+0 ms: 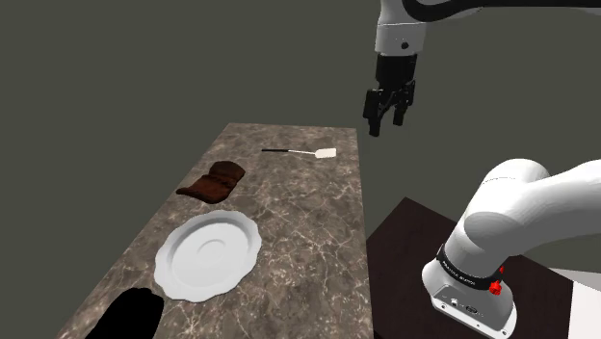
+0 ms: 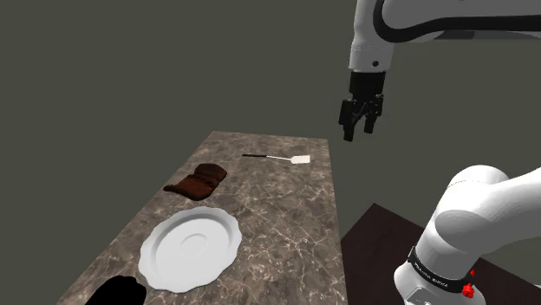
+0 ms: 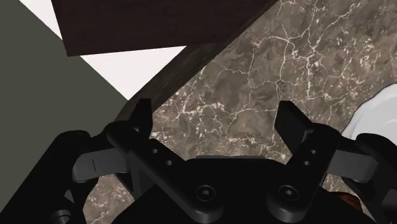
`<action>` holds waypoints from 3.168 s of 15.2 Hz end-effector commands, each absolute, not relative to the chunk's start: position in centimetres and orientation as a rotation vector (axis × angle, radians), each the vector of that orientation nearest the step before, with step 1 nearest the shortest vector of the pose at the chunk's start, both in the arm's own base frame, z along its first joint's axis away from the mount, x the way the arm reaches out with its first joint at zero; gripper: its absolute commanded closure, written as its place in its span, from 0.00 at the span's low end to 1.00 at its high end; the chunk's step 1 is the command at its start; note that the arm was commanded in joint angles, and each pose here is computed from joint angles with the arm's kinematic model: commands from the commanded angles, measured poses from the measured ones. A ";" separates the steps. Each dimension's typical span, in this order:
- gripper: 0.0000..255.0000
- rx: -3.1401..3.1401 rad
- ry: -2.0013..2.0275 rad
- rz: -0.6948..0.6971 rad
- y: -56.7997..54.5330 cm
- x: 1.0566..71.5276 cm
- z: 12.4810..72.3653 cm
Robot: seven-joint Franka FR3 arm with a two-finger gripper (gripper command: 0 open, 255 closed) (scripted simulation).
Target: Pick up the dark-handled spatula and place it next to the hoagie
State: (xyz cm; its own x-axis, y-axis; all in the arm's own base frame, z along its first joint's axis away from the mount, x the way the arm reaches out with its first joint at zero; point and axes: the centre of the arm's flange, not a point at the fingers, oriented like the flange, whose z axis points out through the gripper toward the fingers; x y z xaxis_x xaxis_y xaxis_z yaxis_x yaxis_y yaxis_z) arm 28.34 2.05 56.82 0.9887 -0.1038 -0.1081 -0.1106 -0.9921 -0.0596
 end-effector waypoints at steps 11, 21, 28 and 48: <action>0.00 -3.082 -0.200 0.079 -1.8 38.0 50.0; 0.00 -3.052 -0.565 -0.006 -3.3 48.7 43.8; 0.00 -3.005 -0.819 -0.065 -2.8 56.5 39.9; 0.00 -2.968 -0.958 -0.098 -1.8 61.1 33.9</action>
